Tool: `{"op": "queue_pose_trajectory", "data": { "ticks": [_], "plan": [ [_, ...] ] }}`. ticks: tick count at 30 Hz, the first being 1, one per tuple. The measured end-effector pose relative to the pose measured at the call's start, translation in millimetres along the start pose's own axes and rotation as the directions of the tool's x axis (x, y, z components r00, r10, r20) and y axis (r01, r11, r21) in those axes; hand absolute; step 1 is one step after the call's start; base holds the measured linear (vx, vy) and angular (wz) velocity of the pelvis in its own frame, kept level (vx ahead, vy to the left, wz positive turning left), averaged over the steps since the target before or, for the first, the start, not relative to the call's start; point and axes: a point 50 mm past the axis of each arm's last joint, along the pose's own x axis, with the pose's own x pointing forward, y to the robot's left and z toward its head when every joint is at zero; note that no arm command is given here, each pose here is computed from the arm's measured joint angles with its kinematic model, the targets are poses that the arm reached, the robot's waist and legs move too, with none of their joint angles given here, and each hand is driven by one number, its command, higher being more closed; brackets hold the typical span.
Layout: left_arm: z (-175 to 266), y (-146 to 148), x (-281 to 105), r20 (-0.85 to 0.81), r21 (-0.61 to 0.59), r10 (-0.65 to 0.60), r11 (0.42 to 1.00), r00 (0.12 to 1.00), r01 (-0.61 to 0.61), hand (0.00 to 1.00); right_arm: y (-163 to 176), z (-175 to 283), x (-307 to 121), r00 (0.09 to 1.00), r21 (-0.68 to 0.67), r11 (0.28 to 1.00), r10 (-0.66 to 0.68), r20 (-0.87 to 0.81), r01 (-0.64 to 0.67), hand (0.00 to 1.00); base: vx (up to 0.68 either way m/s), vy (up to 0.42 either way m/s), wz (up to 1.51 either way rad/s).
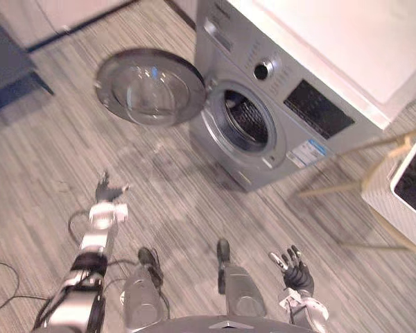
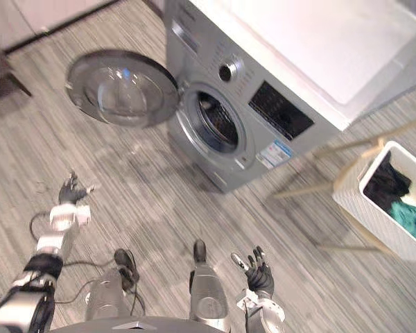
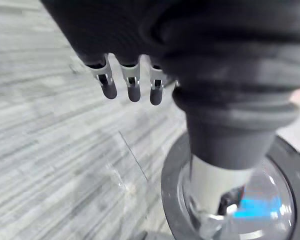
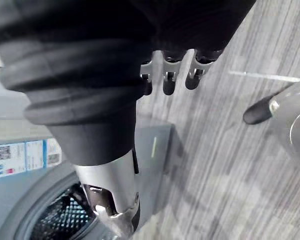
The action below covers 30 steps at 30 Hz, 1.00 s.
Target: Pick up the laundry basket with both hands and put the clothes into the washing machine.
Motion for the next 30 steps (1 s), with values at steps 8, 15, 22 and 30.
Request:
{"op": "queue_pose_trajectory", "data": {
  "ticks": [8,15,22,30],
  "plan": [
    [-111.0,38.3,-54.3,-0.339,-0.033,0.059,0.997,0.939,-0.074,0.00,-33.3,-25.3,15.8,0.971,-0.023,0.984,-0.176,-0.159,0.174,0.00,0.00,0.001,0.48],
    [-194.9,26.9,-118.9,-0.675,-0.008,0.055,0.997,0.735,-0.081,0.00,-52.1,-53.5,16.1,0.906,-0.028,0.958,-0.278,-0.319,0.284,0.00,-0.06,0.034,0.10],
    [-222.8,35.7,-152.1,-0.792,0.050,0.078,0.997,0.605,-0.063,0.00,-82.7,-93.5,-13.6,0.751,-0.129,0.907,-0.405,-0.521,0.400,0.00,-0.03,0.012,0.02],
    [-225.0,34.4,-155.8,-0.801,0.034,0.070,0.997,0.595,-0.072,0.00,-93.7,-91.7,-17.1,0.727,-0.157,0.890,-0.442,-0.526,0.428,0.00,-0.05,0.030,-0.20]
  ]
}}
